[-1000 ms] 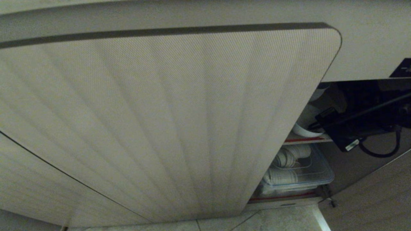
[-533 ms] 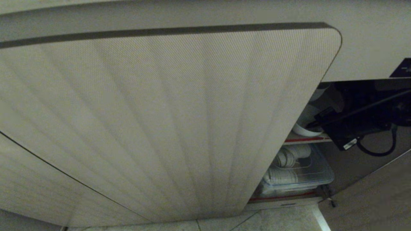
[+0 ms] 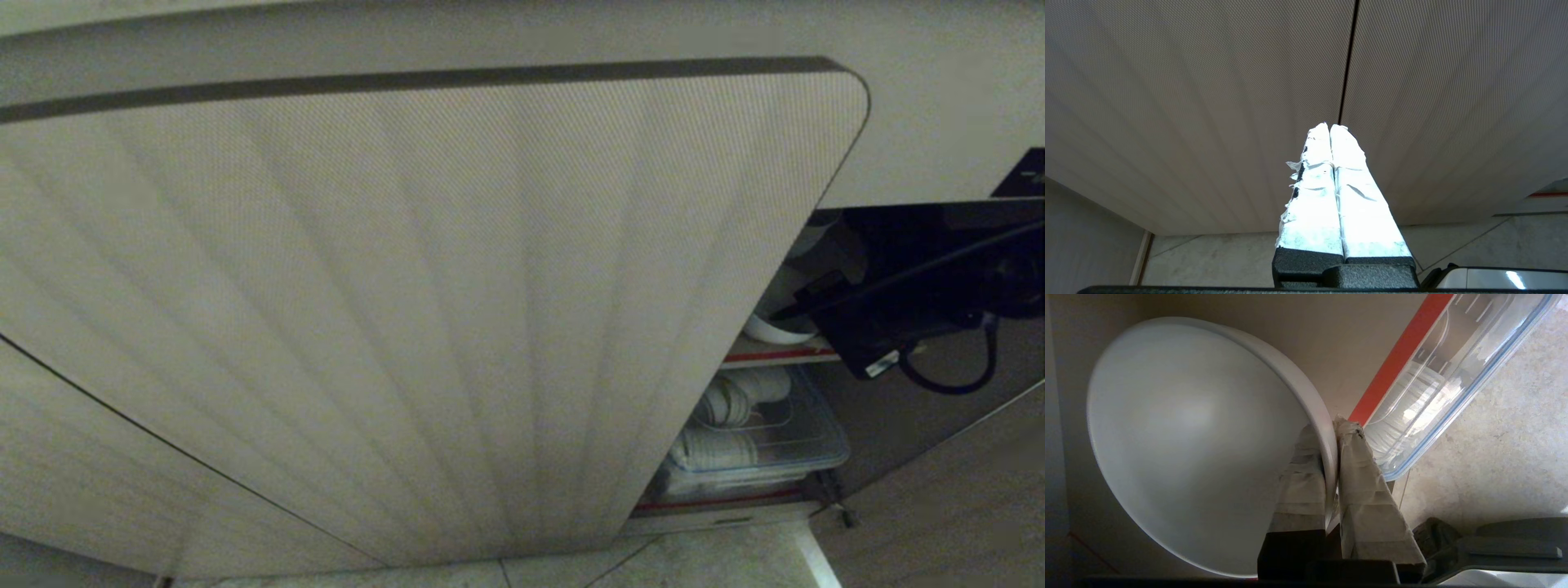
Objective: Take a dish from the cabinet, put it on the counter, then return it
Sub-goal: Put it back into the cabinet
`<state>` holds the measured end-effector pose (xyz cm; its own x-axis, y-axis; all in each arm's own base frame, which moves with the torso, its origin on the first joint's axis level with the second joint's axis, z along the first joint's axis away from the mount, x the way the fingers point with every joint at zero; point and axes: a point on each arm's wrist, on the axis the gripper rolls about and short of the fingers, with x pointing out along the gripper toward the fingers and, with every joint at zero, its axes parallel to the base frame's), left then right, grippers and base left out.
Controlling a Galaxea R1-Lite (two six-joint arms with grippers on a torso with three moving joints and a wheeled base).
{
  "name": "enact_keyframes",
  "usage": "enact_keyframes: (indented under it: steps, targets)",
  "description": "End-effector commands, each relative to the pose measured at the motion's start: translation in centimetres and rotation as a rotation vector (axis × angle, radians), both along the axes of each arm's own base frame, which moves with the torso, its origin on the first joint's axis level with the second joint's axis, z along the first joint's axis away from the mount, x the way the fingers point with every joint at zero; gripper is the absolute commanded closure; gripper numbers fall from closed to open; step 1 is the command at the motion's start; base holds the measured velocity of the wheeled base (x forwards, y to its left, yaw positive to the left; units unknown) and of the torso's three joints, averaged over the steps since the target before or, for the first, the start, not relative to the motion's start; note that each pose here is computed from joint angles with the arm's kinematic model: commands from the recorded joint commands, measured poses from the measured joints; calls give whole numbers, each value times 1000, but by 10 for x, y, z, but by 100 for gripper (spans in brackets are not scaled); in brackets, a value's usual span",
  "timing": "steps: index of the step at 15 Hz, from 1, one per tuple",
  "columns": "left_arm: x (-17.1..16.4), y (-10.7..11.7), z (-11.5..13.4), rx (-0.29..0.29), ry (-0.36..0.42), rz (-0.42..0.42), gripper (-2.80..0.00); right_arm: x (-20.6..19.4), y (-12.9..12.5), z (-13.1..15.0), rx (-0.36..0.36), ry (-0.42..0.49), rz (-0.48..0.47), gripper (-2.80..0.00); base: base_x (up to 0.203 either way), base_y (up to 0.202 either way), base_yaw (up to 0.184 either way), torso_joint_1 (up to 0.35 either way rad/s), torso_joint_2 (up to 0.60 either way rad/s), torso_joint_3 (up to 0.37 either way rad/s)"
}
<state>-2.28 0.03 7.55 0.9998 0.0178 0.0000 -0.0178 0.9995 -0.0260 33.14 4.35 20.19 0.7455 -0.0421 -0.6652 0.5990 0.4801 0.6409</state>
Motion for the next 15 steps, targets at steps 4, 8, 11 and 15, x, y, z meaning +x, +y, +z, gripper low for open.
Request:
enact_keyframes:
  steps: [4, 8, 11, 15]
  targets:
    - [0, 0, 0, 0, 0, 1, 0, 4, 0, -2, 3, 4, -6, 0, 0, 0, 0, 0, 0, 0]
    - [0, 0, 0, 0, -1, 1, 0, 7, 1, 0, 3, -5, -6, 0, 0, 0, 0, 0, 0, 0]
    - [0, 0, 0, -2, -1, 1, 0, 10, 2, -1, 3, -6, -6, 0, 0, 0, 0, 0, 0, 0]
    - [0, 0, 0, -1, 0, 1, 0, 12, 2, 1, 4, -12, -6, 0, 0, 0, 0, 0, 0, 0]
